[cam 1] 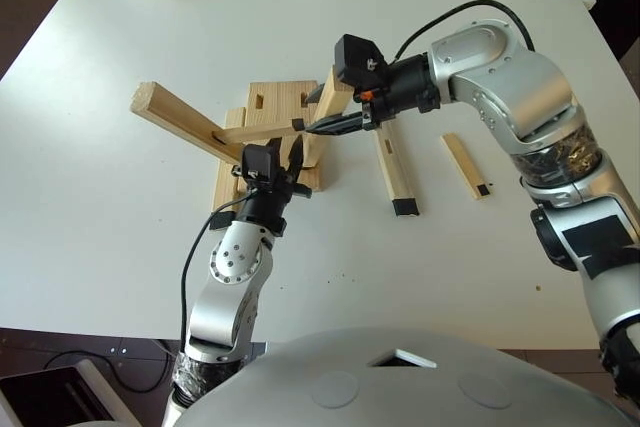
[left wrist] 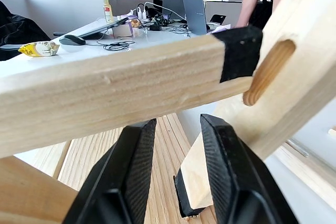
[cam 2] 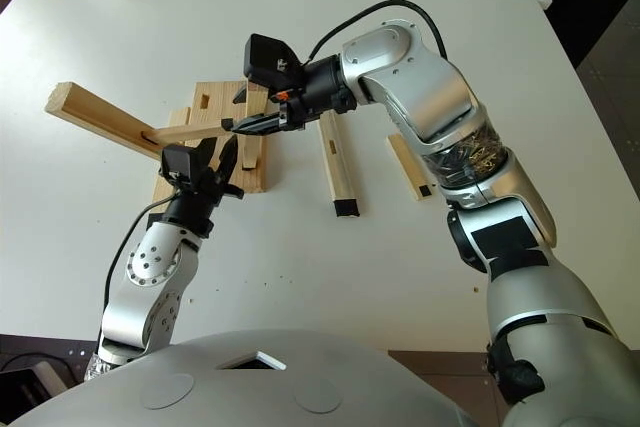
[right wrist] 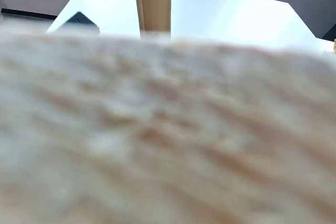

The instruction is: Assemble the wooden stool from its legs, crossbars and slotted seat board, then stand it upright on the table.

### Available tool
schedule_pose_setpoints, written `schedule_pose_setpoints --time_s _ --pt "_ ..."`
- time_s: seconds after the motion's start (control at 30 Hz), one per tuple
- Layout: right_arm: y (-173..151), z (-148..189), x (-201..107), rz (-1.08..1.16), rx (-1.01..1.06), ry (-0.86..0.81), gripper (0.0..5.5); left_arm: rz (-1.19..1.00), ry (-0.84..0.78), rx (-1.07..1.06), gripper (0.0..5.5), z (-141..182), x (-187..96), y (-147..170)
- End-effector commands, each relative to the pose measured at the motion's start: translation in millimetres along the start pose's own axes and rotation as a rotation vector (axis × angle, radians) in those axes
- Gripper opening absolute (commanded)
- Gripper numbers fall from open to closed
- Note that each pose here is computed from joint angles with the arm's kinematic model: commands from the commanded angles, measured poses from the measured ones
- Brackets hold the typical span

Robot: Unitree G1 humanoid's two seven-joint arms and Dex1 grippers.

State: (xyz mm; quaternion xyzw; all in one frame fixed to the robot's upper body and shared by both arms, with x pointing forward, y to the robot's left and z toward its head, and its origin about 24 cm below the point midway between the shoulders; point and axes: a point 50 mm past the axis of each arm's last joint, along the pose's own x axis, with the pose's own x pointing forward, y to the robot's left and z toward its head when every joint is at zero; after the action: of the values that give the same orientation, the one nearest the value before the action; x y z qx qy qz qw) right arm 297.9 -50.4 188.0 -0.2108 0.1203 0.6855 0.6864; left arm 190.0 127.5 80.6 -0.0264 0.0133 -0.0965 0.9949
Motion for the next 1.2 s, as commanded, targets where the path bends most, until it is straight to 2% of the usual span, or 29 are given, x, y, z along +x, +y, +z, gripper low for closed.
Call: schedule_pose_setpoints --time_s 0.03,0.23,0.5,0.6,0.73,0.83,0.93,1.1,1.2 --pt "-2 -11 13 0.033 0.055 0.078 2.02 0.012 0.017 0.005 1.57 -8 -6 6" --pt "-5 3 23 0.084 -0.006 0.09 2.02 -0.022 0.047 0.022 1.57 -17 -11 3" --pt "-2 -4 23 0.048 -0.025 0.087 2.02 -0.045 0.066 -0.009 1.57 -18 -13 -3" --pt "-1 -7 21 0.031 -0.014 0.082 2.02 -0.151 0.085 -0.042 1.57 -14 -26 -12" --pt "0 -5 21 0.032 -0.012 0.084 2.02 -0.385 0.121 -0.064 1.57 0 -58 -22" --pt "0 0 22 0.05 -0.032 0.096 2.02 -0.437 0.008 -0.068 1.57 36 -70 -16" --pt "1 1 24 0.061 -0.022 0.103 2.02 -0.422 -0.171 -0.05 1.57 71 -65 -5" --pt "-1 -12 29 0.065 0.019 0.143 2.02 -0.235 -0.603 -0.186 1.57 134 -61 35" --pt "1 -21 31 0.071 0.052 0.158 2.02 -0.125 -0.768 -0.25 1.57 158 -70 60"
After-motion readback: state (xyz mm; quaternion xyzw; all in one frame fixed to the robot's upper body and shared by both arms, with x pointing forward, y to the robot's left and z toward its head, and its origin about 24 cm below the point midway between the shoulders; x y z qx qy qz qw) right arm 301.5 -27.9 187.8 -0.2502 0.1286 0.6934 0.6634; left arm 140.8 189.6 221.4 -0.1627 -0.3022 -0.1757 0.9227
